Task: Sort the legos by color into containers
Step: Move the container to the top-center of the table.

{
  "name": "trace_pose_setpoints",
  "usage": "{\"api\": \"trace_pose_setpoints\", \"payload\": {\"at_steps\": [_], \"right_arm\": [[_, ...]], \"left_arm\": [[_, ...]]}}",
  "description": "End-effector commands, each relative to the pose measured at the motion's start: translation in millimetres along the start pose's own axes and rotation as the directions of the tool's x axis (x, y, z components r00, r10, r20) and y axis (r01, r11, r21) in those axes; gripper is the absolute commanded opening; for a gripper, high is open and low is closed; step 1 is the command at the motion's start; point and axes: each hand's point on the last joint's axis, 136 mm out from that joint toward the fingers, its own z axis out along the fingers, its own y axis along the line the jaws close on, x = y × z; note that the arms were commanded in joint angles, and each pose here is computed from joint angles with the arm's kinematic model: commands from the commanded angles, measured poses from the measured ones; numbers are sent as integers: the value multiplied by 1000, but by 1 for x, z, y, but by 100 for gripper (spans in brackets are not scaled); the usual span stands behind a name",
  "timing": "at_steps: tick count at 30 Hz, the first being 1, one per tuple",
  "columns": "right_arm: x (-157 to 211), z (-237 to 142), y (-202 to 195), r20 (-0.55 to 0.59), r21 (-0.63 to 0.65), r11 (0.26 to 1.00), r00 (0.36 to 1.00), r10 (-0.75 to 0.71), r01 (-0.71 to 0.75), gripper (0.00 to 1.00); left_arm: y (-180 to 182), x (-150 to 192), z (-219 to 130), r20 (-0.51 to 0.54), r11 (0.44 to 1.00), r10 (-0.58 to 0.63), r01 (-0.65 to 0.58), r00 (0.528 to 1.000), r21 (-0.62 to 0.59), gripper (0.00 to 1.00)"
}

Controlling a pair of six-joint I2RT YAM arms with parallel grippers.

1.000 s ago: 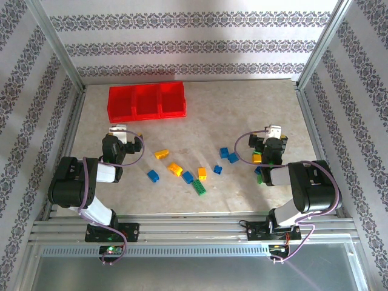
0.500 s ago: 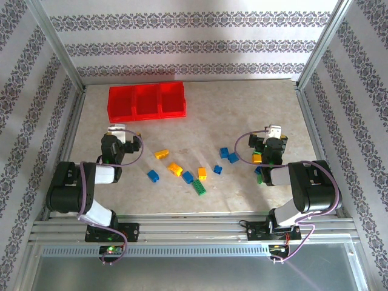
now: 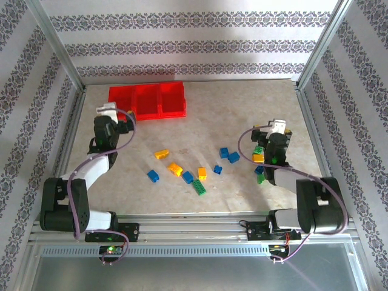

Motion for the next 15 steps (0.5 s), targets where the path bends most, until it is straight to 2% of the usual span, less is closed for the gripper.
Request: {"api": "trace_pose_setpoints", "payload": {"at_steps": [1, 5, 8, 15], "right_arm": [[-19, -10, -9, 3, 55, 999, 1000, -2, 2, 98], [-36, -22, -18, -6, 103, 994, 1000, 25, -25, 98], [-36, -26, -25, -70, 145, 988, 996, 62, -51, 98], [-29, -35, -26, -163, 161, 983, 980, 113, -86, 98]], "left_arm": [[5, 3, 18, -106, 991, -126, 119, 986, -63, 100], [-4, 0, 55, -180, 982, -184, 175, 966, -67, 100], [-8, 5, 83, -252, 979, -202, 185, 946, -90, 100], [-22, 19, 138, -361, 984, -174, 150, 916, -93, 100]]}}
